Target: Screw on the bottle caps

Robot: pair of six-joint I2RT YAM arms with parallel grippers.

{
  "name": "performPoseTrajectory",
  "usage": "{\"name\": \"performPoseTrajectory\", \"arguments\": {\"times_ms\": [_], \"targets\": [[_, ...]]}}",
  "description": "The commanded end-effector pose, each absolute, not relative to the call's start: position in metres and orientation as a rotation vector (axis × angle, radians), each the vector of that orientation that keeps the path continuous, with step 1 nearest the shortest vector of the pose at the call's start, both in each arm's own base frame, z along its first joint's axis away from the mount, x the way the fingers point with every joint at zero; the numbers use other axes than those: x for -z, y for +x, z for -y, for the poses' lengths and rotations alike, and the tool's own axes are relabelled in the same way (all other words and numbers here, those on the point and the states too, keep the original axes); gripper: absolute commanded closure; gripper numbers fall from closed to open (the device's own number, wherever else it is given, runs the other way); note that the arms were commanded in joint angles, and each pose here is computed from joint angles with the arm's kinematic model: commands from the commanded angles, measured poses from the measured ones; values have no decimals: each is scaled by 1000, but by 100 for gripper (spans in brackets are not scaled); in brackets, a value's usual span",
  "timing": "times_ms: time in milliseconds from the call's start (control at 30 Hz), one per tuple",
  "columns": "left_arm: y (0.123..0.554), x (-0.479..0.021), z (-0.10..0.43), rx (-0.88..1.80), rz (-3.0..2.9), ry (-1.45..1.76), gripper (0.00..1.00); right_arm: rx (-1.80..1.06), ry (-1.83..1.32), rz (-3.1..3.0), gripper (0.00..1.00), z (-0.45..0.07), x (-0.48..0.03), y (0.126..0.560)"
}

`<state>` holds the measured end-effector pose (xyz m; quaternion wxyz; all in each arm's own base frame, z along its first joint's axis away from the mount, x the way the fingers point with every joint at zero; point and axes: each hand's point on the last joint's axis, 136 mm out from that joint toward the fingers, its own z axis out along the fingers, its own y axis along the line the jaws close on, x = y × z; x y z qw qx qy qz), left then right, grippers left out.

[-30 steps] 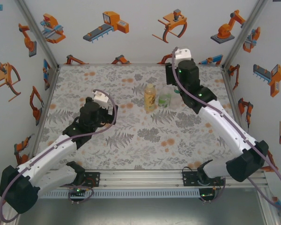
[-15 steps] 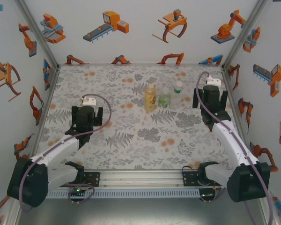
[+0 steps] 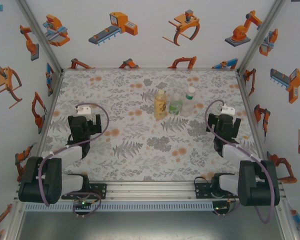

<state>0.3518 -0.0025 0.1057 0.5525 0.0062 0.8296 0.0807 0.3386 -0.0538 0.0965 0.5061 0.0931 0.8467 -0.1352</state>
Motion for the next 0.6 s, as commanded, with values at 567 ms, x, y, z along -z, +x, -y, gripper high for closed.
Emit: {"name": "performPoseTrajectory", "arguments": {"times_ms": [567], "targets": [[398,-90,10,29,-1939,16,3,46,181,-1895,1,39,-90,384]]}}
